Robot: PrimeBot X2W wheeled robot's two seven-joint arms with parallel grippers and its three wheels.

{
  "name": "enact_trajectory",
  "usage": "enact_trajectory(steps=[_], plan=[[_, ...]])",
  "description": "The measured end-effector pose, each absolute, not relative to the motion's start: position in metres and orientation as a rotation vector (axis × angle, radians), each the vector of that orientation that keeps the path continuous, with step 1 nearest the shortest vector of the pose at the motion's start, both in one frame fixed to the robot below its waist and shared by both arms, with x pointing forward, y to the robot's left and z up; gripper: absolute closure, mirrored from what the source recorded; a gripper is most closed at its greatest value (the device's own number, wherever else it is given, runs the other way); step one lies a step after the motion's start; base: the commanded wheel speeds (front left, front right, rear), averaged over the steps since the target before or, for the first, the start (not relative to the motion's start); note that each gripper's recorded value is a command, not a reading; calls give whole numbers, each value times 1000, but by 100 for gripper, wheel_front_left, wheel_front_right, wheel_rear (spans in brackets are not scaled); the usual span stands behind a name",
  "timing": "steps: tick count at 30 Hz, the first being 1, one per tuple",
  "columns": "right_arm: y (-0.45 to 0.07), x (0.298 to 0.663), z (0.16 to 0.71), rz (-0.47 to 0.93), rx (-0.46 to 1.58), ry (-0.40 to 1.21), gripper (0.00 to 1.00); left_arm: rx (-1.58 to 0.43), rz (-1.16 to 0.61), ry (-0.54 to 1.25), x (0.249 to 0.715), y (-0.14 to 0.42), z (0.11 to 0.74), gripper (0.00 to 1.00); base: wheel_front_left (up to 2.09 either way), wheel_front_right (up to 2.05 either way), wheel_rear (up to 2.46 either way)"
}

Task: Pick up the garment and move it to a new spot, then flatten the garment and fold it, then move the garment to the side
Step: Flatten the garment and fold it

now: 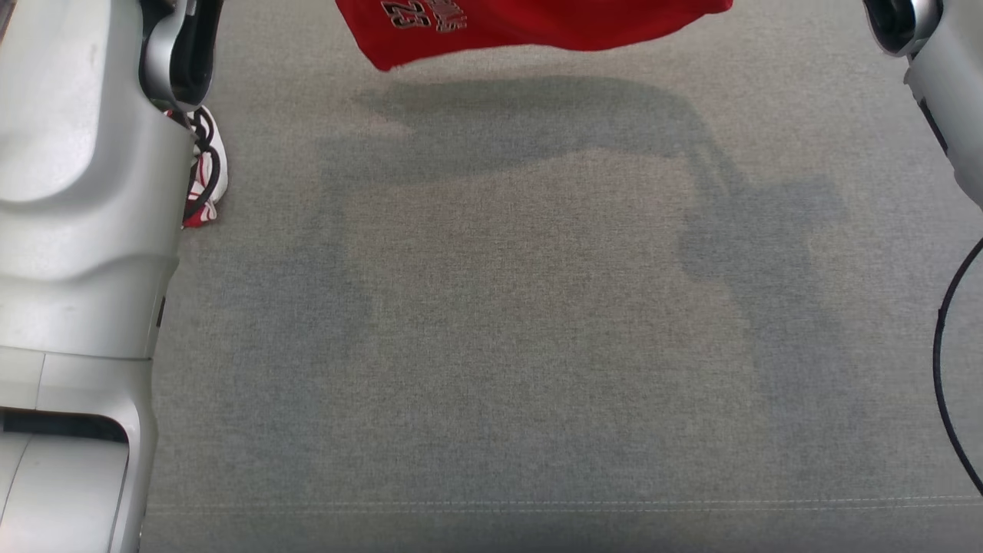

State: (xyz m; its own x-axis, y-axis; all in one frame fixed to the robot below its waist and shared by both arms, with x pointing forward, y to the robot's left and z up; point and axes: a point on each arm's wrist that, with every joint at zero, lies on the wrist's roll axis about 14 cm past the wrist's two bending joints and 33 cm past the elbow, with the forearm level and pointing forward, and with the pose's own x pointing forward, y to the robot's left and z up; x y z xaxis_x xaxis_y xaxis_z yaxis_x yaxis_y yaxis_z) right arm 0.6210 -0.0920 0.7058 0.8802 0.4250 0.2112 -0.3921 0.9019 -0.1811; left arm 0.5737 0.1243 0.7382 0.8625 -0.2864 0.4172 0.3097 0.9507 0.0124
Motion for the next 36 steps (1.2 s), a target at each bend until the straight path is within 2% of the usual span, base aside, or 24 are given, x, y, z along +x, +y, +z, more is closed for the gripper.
enact_trajectory(steps=[8, 10, 15, 22, 36], plan=[[-78, 636, 632, 454, -91, -129, 100, -103, -305, -319, 591, 128, 673, 100, 0, 0, 0], [-76, 630, 589, 474, -71, -47, 100, -127, -310, -250, 587, 127, 634, 100, 0, 0, 0], [-64, 611, 562, 535, -35, -5, 100, -183, -326, -222, 571, 122, 608, 100, 0, 0, 0], [-68, 558, 537, 615, 28, 37, 100, -276, -333, -200, 508, 126, 573, 100, 0, 0, 0], [-102, 435, 483, 595, 160, 177, 100, -389, -170, 4, 354, 135, 504, 100, 0, 0, 0]])
